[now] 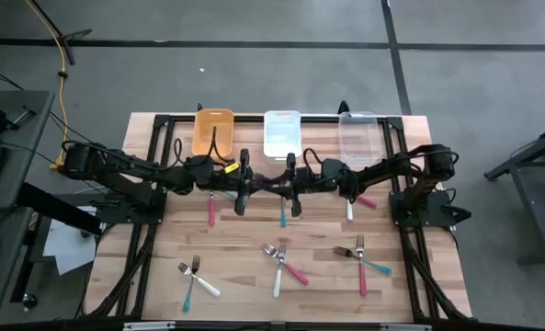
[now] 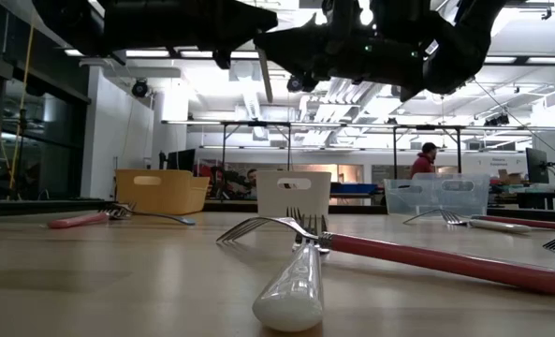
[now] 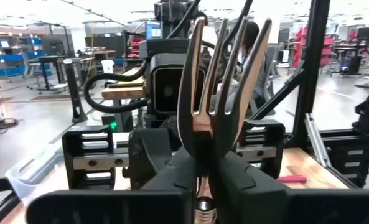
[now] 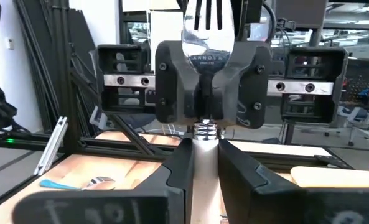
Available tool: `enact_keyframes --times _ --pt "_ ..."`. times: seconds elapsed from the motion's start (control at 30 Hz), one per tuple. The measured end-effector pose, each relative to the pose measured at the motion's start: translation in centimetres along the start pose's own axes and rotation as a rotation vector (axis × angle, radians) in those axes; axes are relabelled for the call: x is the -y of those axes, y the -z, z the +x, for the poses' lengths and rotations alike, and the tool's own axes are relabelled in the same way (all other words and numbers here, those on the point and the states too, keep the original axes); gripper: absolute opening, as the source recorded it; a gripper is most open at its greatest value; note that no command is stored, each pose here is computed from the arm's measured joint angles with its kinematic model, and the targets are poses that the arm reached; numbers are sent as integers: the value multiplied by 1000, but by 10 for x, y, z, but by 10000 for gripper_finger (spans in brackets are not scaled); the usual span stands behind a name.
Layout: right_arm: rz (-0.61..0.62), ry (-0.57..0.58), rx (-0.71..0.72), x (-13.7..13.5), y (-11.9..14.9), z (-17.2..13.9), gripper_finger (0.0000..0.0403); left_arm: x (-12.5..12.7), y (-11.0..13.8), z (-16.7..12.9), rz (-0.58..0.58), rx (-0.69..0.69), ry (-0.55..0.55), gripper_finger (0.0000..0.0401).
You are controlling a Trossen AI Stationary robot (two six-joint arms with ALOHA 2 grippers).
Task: Sort silverware by color (type)
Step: Put the top left white fork into the yellow bin
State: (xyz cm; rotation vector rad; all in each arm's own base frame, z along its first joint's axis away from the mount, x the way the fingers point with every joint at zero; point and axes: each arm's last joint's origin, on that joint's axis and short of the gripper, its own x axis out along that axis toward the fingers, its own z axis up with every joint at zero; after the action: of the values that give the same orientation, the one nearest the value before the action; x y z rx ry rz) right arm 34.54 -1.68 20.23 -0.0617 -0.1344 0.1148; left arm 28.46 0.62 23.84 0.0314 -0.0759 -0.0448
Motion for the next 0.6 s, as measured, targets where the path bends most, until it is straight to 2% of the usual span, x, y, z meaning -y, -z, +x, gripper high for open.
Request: enact_keyframes --times 0.23,0.37,0.47,0.6 --pt "17 98 -16 2 1 0 108 -6 -7 -4 -13 17 -28 14" --pt "30 125 -98 5 9 -1 140 -15 -19 -15 -18 0 -64 14" --pt "31 133 -165 6 16 -2 148 -29 -27 -31 -35 -77 -162 14" --pt "38 149 -244 8 24 -4 132 -58 -43 -54 -140 -286 -349 14"
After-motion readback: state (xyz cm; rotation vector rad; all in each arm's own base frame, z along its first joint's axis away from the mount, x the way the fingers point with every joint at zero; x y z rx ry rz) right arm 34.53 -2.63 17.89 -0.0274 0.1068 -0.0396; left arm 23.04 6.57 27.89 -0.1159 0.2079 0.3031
